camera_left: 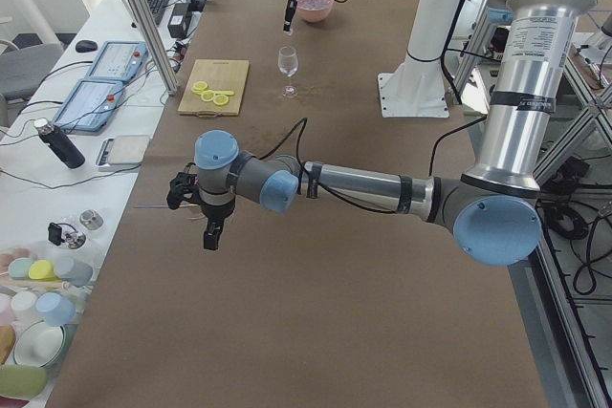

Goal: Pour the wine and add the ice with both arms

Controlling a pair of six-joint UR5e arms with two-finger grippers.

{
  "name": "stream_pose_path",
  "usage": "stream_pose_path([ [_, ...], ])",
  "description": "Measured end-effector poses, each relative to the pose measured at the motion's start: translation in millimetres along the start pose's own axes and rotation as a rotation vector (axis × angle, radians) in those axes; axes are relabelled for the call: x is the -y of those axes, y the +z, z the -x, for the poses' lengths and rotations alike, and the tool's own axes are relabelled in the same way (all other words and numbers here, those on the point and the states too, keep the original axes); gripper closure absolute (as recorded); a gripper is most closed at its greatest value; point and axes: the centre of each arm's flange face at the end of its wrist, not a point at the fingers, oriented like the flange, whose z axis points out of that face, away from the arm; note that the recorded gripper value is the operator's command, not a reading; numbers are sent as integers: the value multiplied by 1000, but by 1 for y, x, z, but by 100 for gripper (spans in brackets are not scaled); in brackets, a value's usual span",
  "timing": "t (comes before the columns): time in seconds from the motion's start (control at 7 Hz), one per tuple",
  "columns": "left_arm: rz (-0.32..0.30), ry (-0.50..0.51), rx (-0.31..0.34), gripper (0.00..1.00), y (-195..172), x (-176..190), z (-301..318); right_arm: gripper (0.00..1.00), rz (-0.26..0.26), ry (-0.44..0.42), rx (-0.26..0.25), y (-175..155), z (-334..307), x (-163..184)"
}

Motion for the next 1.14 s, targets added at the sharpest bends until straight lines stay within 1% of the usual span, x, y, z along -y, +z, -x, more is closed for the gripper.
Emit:
stream_pose_path([
  [0.43, 1, 0, 1, 2, 1, -1, 2, 100, 15, 23, 24, 11, 36, -11],
  [0.57, 3, 5, 1, 2, 3, -1, 3, 100, 11, 25, 26, 15, 47, -11],
  [1.0, 8, 17, 4, 2, 6, 0, 6, 100, 7, 30, 12, 27, 53, -9],
  [1.14, 8, 19, 4, 2, 6, 0, 6, 74, 7, 29, 11, 27, 53, -9],
])
